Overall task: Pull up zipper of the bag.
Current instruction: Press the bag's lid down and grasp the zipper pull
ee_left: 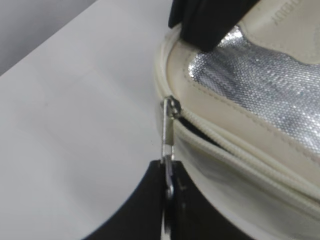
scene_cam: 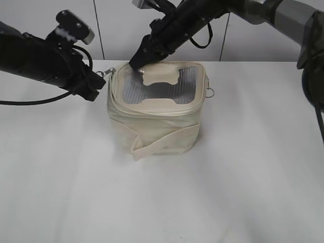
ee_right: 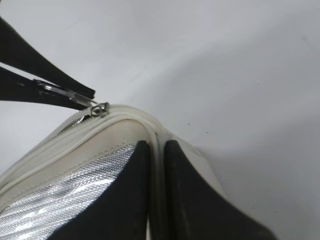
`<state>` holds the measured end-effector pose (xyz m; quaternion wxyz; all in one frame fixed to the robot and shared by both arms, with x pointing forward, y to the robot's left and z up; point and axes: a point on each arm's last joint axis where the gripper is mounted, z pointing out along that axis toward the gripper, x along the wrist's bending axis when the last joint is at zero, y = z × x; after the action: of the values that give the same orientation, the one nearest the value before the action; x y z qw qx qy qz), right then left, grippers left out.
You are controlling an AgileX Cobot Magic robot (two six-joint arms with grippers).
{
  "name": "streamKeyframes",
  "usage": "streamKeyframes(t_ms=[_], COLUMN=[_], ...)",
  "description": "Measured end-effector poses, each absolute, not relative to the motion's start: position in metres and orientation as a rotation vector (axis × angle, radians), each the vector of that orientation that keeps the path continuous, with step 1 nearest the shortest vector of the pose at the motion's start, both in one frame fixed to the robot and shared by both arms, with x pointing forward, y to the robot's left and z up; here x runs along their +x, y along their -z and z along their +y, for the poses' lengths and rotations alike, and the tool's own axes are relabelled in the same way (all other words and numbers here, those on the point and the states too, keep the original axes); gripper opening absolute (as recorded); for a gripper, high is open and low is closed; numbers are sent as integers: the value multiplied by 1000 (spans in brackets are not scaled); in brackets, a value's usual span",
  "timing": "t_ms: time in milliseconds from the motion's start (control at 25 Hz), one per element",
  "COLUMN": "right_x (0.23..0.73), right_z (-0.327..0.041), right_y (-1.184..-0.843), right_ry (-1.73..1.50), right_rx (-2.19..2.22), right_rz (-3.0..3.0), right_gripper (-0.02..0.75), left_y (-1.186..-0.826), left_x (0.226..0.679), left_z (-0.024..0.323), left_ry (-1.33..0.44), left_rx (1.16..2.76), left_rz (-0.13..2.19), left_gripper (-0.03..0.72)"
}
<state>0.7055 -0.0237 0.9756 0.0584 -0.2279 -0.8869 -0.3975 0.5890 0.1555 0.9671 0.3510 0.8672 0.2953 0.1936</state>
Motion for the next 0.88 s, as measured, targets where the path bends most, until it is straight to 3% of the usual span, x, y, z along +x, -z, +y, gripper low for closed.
streamKeyframes(t_ms=[520,880], right_x=[701,699], right_z=[-17,-15], right_y=[-976,-976], right_ry=[1183,1166], right_rx=[-762,-802], right_rz=[-2621,-2583], right_gripper=[55,55], left_y=[-976,-986], left_x=[534,523], left_z=[173,176], left_ry=[-408,-401], left_rx=[2249,2216], left_rz=[881,892], left_gripper=[-8,-8])
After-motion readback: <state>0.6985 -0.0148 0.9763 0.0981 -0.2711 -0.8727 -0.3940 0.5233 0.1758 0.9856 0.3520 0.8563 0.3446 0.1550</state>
